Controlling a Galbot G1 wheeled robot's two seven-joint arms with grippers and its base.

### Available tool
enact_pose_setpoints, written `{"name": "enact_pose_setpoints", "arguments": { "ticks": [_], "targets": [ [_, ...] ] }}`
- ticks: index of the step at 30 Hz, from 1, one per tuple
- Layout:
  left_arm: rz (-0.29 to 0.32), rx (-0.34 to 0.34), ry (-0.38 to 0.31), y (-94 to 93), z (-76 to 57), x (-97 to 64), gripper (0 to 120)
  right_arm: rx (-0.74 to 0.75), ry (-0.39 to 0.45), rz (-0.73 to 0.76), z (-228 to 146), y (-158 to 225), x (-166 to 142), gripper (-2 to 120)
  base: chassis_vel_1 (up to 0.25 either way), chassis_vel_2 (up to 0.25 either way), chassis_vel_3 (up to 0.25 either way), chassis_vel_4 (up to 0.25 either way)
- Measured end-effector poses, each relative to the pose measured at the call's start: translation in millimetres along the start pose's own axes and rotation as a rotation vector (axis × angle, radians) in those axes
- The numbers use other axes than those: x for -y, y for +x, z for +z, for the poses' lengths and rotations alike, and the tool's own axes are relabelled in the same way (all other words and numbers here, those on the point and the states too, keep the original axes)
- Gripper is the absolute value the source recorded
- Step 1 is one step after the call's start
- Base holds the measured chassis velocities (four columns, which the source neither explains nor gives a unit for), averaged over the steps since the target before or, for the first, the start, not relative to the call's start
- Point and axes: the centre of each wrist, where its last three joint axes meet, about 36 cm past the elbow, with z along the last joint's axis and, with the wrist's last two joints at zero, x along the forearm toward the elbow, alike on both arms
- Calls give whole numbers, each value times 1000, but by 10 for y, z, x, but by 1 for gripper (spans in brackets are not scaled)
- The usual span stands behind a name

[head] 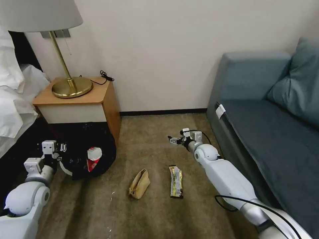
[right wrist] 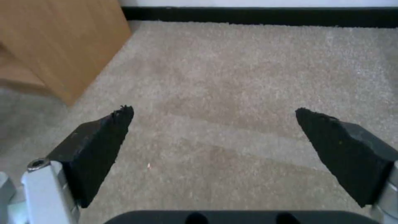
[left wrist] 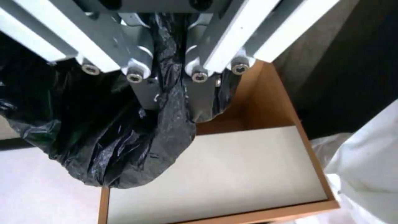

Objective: Pick up the trash bin, then pick up the garbage on the floor and place it into the trash bin.

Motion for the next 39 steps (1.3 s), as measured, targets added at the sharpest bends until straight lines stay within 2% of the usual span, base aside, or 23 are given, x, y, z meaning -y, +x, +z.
{"name": "enact_pose_setpoints", "arguments": {
  "ticks": [7, 14, 18, 22, 28, 35, 39],
  "targets": [
    [-8, -9, -18, 129, 62, -43, 4, -57, 47, -7, -24, 245, 196, 100, 0, 0, 0, 0],
    [-9, -9, -24, 143, 73, -70, 4, -112, 79, -13, 150, 347, 271, 100, 0, 0, 0, 0],
    [-8, -14, -24, 137, 98, -77, 4, -149, 84, -18, 358, 351, 207, 100, 0, 0, 0, 0],
    [-3, -9, -22, 152, 77, -72, 4, -174, 79, -38, 588, 252, -25, 100, 0, 0, 0, 0],
    [15, -4, -29, 194, 37, 16, 4, -204, 62, -50, 952, 175, -269, 100, 0, 0, 0, 0],
    [27, -1, -40, 236, -10, 73, 4, -253, 64, -23, 1404, 213, -260, 100, 0, 0, 0, 0],
    [32, -2, -42, 232, -10, 92, 4, -266, 57, -8, 1520, 244, -232, 100, 0, 0, 0, 0]
  ]
}}
